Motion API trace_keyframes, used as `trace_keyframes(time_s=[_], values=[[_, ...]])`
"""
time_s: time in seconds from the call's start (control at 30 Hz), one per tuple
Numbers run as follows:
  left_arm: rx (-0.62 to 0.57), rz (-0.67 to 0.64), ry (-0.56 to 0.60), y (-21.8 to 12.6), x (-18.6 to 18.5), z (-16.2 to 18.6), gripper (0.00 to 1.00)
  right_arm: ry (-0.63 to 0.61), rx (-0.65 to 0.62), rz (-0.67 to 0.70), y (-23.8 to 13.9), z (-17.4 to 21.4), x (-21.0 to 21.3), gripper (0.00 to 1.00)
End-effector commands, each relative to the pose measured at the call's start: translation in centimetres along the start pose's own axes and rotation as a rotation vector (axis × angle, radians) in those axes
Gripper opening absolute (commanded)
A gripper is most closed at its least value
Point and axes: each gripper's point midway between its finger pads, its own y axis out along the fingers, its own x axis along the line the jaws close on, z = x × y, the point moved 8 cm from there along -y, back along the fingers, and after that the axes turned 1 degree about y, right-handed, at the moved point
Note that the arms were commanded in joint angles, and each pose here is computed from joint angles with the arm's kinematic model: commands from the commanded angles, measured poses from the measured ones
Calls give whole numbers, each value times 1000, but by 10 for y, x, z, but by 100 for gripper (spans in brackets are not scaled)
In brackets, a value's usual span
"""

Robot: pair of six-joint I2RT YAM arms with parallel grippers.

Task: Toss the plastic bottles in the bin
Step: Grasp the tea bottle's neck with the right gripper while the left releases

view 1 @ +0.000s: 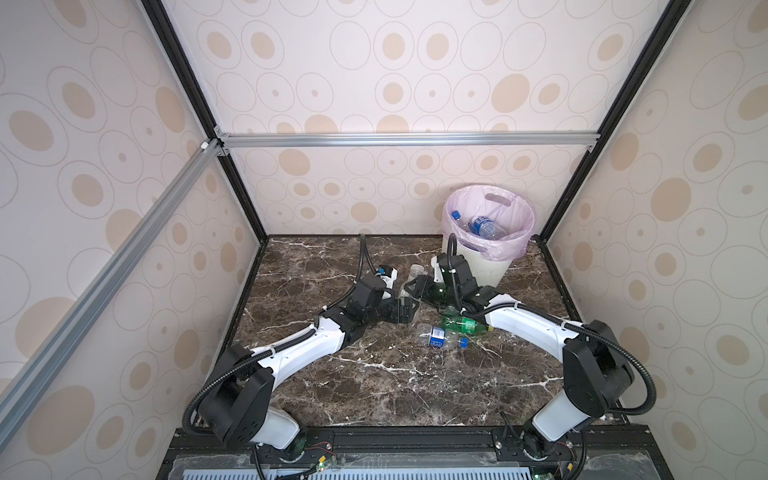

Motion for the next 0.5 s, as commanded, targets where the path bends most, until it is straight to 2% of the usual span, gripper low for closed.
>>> trace_keyframes(time_s=[0.0,0.2,0.47], values=[[-24,20,18,-15,-10,-9,99,-93,-65,4,-25,-15,23,43],[-91,69,74,-38,-26,-26,99,-216,-159,59,-58,-41,46,43],[-212,160,201,-64,-70,-66,99,-333,-348,108,-135,-89,79,42]])
